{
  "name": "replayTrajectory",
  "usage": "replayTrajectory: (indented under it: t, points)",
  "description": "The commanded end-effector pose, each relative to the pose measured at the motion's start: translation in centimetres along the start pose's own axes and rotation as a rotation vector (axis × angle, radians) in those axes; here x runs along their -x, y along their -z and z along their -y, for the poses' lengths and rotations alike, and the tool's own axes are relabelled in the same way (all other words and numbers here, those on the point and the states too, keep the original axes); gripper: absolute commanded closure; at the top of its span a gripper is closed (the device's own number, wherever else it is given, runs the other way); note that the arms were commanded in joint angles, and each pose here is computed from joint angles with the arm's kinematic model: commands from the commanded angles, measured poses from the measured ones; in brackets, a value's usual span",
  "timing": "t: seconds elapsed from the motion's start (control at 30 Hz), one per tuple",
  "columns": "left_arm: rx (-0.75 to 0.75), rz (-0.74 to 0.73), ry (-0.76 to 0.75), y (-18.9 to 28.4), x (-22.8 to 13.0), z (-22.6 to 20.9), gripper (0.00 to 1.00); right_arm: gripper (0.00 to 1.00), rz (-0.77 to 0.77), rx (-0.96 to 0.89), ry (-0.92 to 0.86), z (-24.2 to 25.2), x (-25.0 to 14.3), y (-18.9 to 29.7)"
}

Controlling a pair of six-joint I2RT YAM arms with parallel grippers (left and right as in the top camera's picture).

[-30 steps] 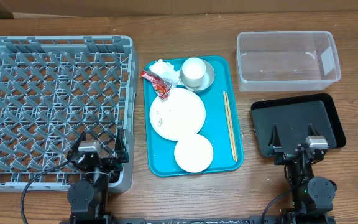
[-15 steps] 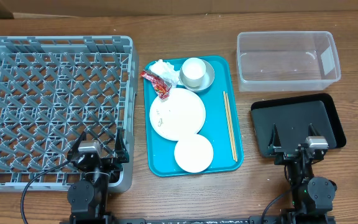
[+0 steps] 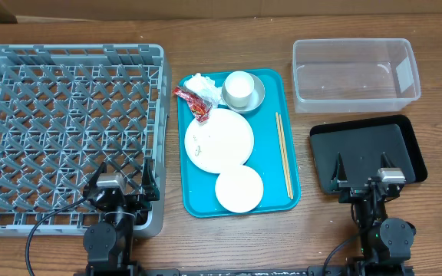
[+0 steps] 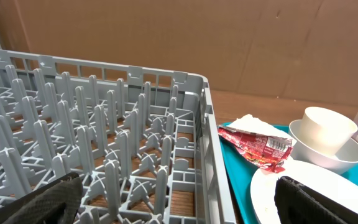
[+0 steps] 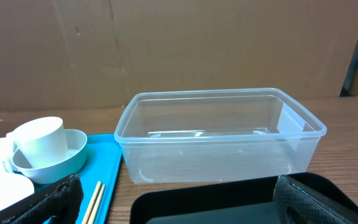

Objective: Sort waste into correct bins and load items into the dishwasher

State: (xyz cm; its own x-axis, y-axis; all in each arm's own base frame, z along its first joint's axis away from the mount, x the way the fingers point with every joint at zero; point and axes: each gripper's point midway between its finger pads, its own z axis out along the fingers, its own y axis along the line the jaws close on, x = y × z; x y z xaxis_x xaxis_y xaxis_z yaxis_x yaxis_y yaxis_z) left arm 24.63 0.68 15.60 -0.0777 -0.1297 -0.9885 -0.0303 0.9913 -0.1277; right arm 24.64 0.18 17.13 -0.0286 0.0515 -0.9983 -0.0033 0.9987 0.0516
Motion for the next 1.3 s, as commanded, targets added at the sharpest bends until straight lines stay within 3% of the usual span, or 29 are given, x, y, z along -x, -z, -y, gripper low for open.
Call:
replayTrajectory:
  t: [0.0,0.53,0.8,0.97,1.1,1.27]
  points:
    - [0.001,-0.002,-0.019,0.0,-0.2,0.0,0.0,0.0,0.005,0.0,-0.008,0.0,-0.1,0.0]
    - [-0.004,0.011,-0.011,0.0,0.2,0.1,0.0,0.0,0.005,0.0,-0.008,0.0,-0.1,0.0]
    - [-0.211,0.285,0.209,1.4,7.4,3.4,0.0,0.0,0.005,0.0,-0.008,0.0,-0.1,0.0]
    - [-0.317,0.44,0.149,3.4,11.0,5.1,0.0,0.0,0.005,0.0,-0.008,0.0,-0.1,0.0]
    - [-0.305,0.589,0.003,5.1,13.7,5.5,0.0,0.0,0.005,0.0,-0.008,0.0,-0.1,0.0]
    - [-0.283,0.662,-0.066,6.4,16.6,5.7,0.0,0.0,0.005,0.0,-0.008,0.0,-0.1,0.0]
